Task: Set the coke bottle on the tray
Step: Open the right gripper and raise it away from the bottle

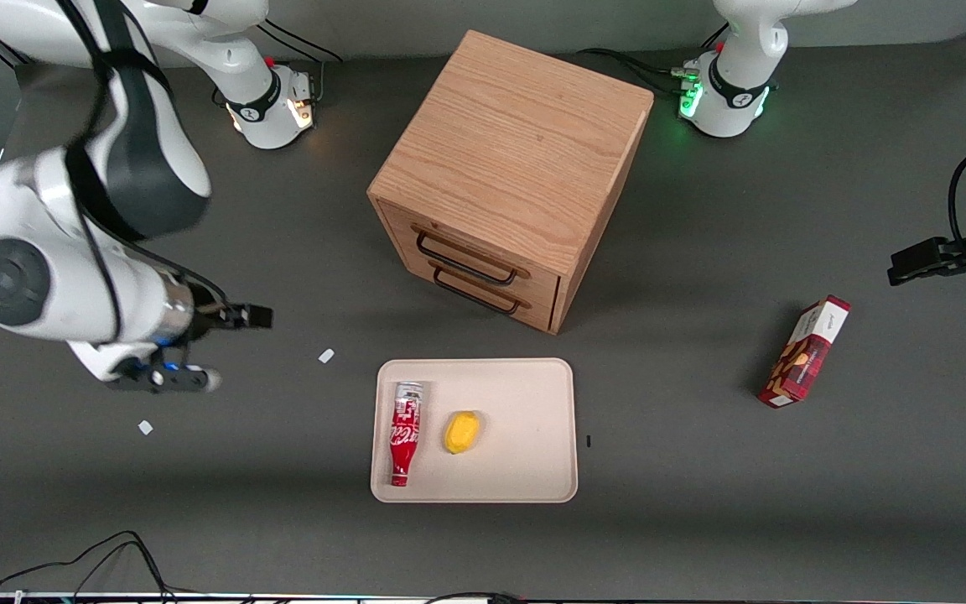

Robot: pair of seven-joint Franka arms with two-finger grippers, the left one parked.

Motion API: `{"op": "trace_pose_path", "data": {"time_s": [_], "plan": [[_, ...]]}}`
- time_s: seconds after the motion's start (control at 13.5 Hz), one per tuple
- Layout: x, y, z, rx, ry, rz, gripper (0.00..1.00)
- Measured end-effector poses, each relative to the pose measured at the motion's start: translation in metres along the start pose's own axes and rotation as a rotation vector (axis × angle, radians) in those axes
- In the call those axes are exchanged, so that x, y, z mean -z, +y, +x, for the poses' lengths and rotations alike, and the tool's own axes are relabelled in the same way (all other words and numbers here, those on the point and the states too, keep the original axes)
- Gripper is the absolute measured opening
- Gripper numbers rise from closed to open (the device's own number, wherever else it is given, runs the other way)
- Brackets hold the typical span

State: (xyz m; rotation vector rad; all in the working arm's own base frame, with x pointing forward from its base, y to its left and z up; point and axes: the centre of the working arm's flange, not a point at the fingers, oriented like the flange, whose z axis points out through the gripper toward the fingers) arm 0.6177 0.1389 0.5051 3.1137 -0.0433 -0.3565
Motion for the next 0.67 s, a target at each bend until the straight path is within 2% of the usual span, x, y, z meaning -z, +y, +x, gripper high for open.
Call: {"op": "trace_pose_path", "data": {"time_s": [0.15,0.44,0.67], "plan": [[0.016,0.016,-0.037,0.015,0.001,-0.009,1.00],[0.044,0.072,-0.102,0.075,0.040,0.003,1.00],[0.050,0.089,-0.130,0.073,0.056,0.019,1.00]]}}
